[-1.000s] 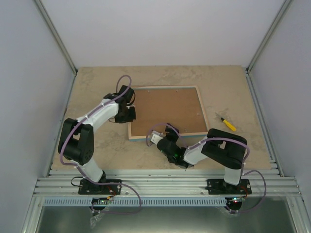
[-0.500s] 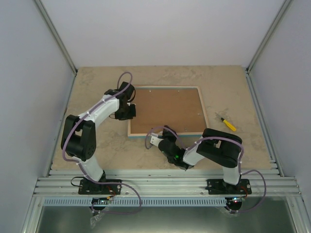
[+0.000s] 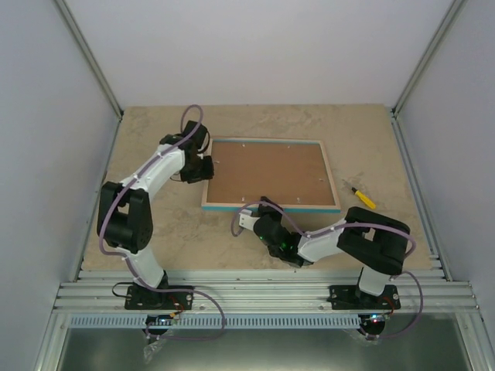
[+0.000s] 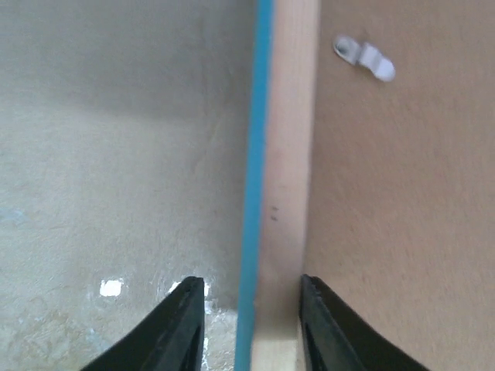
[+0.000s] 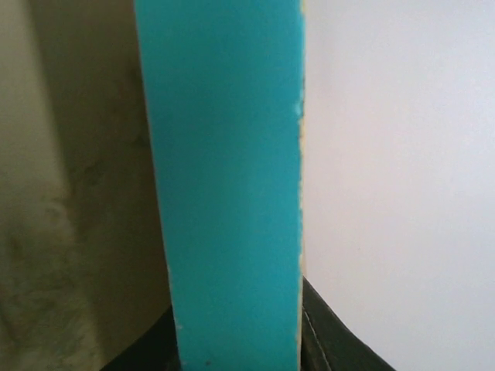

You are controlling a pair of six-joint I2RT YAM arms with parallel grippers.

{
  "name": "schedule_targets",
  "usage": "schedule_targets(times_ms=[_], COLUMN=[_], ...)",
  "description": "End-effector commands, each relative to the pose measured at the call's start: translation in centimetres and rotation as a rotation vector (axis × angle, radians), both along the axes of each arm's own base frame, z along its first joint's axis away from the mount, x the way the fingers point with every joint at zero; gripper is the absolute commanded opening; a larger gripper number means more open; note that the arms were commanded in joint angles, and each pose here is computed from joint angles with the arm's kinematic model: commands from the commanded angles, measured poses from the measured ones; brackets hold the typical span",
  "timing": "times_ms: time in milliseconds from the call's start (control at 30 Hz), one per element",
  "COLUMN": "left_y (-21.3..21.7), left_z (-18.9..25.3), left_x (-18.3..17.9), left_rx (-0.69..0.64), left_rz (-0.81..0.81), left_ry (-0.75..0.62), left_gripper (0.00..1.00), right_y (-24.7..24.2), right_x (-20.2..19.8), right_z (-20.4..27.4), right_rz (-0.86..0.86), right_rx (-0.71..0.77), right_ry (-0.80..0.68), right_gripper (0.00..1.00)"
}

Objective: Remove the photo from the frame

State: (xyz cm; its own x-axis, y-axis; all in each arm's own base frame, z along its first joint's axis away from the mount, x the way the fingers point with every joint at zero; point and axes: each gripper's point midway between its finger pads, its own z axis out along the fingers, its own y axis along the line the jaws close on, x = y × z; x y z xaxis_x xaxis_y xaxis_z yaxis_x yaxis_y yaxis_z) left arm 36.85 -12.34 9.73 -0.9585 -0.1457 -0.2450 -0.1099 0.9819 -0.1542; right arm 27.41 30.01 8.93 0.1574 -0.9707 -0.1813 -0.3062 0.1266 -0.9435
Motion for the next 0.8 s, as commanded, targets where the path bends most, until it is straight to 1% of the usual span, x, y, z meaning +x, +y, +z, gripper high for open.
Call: schedule_targets(times_ms=[0, 200, 300, 400, 600, 767], left_y=[1.3, 2.8, 3.9, 4.6, 6.4, 7.9], left_z=[4.9, 10.2, 13.8, 17.4, 22.5, 24.7], left_x=[2.1, 2.3, 1.8, 0.9, -1.4, -3.3], left_rx=[-0.078, -0.165, -0.189, -0.216, -0.225, -0.204], left_rz=[0.078, 0.146, 0.198, 0.234, 0.304, 0.343], left_ry=[-0.149, -0.280, -0.385, -0.508, -0.681, -0.775], left_gripper=[0.42, 0.61, 0.66, 0.77, 0.87, 0.94], right_y=[1.8, 3.1, 3.4, 3.7, 4.6, 5.6], right_x=[0.5, 0.4, 0.5, 0.6, 1.0, 1.2], right_z=[5.7, 8.1, 9.3, 11.1, 15.5, 19.7], right_rz=[-0.010, 0.025, 0.027, 0.035, 0.069, 0.109], right_rx=[0.237, 0.280, 0.305, 0.378, 0.532, 0.647], right_ry=[-0.037, 0.005, 0.030, 0.070, 0.147, 0.183], right_gripper=[0.02, 0.01, 0.01, 0.00, 0.01, 0.01])
